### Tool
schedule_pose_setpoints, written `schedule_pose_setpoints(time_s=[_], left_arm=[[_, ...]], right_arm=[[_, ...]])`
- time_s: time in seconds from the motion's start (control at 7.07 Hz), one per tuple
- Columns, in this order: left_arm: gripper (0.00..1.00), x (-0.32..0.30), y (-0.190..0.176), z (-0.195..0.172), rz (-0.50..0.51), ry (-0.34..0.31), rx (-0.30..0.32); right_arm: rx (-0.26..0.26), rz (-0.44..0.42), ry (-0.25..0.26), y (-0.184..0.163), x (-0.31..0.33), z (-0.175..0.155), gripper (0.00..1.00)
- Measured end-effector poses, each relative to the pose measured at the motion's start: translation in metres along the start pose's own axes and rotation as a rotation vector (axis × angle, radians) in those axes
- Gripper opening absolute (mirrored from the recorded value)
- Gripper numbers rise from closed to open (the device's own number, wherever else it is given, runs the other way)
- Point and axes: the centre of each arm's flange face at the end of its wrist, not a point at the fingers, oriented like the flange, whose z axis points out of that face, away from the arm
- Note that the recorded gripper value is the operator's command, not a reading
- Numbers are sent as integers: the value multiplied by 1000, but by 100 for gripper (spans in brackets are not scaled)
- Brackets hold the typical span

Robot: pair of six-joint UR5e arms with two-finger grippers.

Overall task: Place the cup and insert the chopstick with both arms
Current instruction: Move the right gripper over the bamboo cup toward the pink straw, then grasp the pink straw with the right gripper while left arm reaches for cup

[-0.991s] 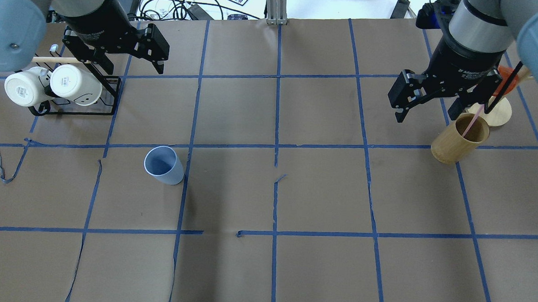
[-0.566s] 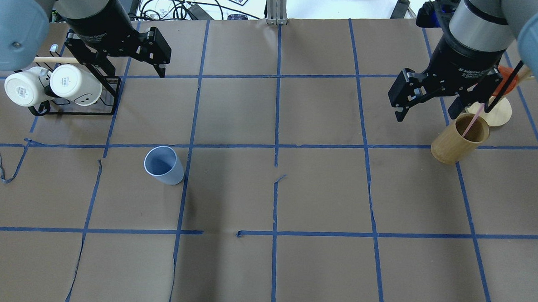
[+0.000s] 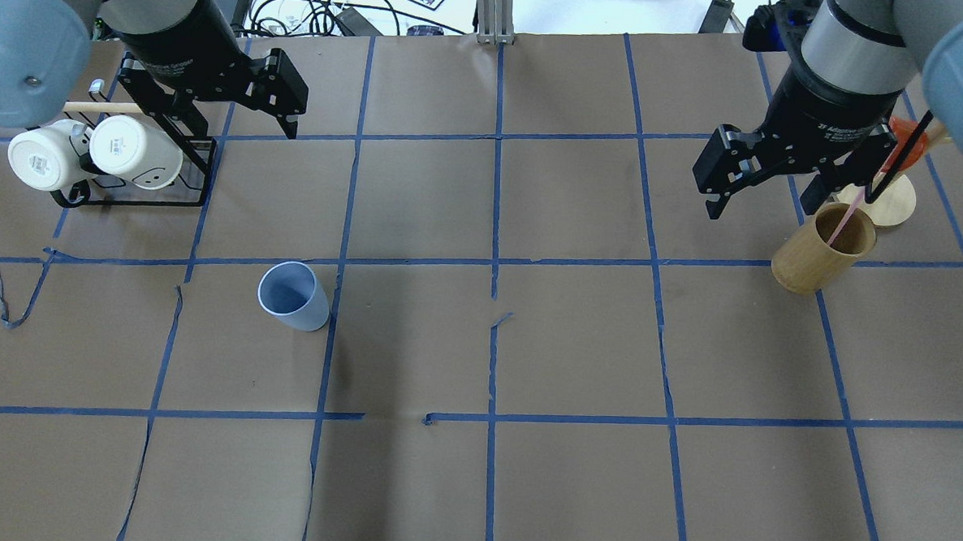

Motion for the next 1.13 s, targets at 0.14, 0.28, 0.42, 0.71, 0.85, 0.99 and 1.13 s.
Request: schedule_pose_setpoints(time_s=[0.14,0.28,0.42,0.71,0.85,0.99,1.13], left_arm=[[100,0,0,0,0,-1,-1],[100,0,0,0,0,-1,-1],[100,0,0,0,0,-1,-1],[100,0,0,1,0,-1,-2],[100,0,-1,1,0,0,-3],[100,0,0,2,1,1,-4],[100,-2,0,2,1,1,-7]], right_arm=[[0,0,0,0,0,0,100],[0,0,0,0,0,1,100],[0,-1,0,0,-1,1,100],[7,2,1,-2,-1,1,100],[27,18,3,-5,0,0,100],[58,76,5,-10,3,-1,100],[87,178,5,-20,13,1,100]])
